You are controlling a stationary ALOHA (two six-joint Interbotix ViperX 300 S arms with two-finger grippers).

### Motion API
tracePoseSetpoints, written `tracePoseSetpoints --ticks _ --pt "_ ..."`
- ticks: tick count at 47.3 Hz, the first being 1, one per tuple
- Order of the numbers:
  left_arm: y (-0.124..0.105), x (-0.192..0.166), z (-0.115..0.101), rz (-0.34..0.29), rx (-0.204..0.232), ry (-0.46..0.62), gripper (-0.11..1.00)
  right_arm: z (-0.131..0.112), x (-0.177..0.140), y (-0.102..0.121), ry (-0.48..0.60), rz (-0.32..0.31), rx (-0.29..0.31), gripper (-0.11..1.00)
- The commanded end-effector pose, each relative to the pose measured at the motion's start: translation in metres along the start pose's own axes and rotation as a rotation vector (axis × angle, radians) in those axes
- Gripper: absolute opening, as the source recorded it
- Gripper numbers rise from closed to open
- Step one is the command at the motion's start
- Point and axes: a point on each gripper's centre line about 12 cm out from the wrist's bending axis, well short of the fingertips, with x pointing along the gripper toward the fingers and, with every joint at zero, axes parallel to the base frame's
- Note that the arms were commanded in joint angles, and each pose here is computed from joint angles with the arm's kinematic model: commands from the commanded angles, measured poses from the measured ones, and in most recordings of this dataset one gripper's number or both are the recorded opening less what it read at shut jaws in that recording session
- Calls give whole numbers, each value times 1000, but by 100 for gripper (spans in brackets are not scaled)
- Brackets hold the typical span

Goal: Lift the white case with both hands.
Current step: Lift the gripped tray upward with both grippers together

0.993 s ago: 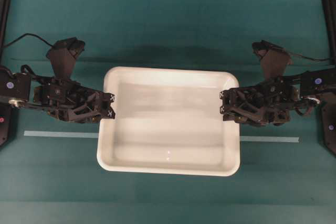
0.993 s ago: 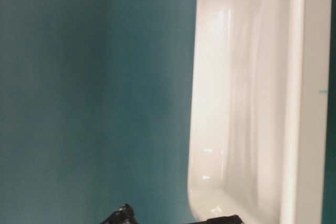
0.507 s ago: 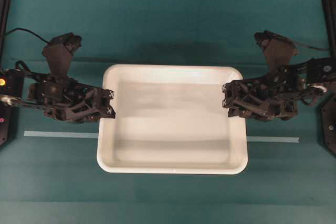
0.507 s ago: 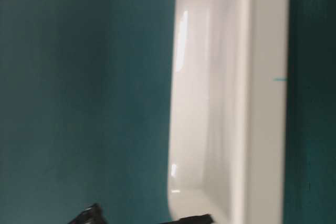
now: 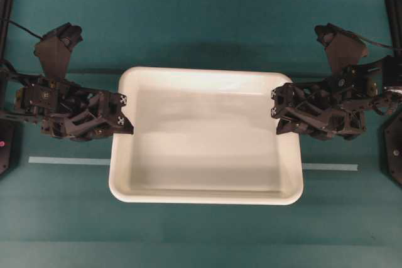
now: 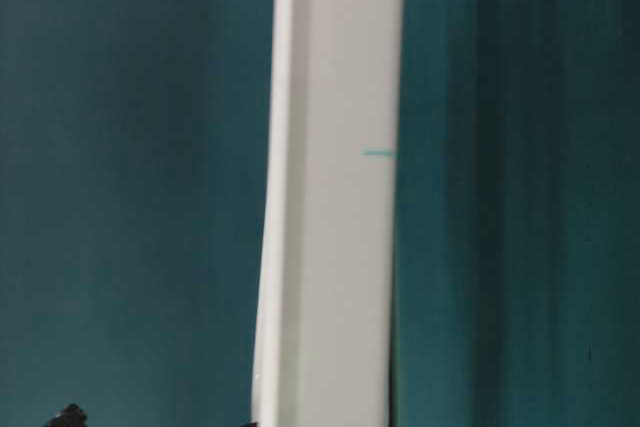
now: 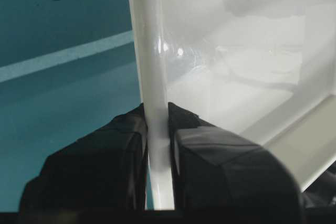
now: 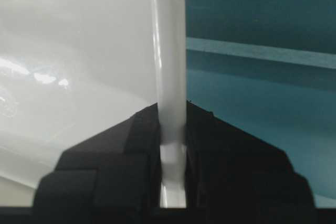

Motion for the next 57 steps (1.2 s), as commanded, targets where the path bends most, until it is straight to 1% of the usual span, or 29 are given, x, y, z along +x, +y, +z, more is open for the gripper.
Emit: tracePoseSetpoints --ticks 1,6,12,18,25,34,41,50,57 --pt "-23 -15 0 -83 7 -4 9 3 -9 15 -8 49 31 10" --pt "-26 -17 0 -89 9 -2 9 3 -17 22 -12 76 19 10" --pt "-32 -23 0 -108 8 -2 9 0 -26 30 -8 91 8 10" --pt "-40 -32 0 -134 6 -4 9 -5 -36 37 0 96 -6 10" --pt "-49 -42 -1 -142 -2 0 9 -8 -47 45 7 102 -14 10" --pt "-58 -51 -3 -151 2 8 9 -9 -57 48 10 112 -15 10" --pt "-67 -61 -5 -182 4 12 9 -13 -67 51 20 141 -15 10" --pt "-71 -71 -4 -173 2 12 9 -15 -84 54 20 166 -12 10" --pt "-77 -76 -2 -188 -1 7 9 -16 -90 58 18 187 -15 10"
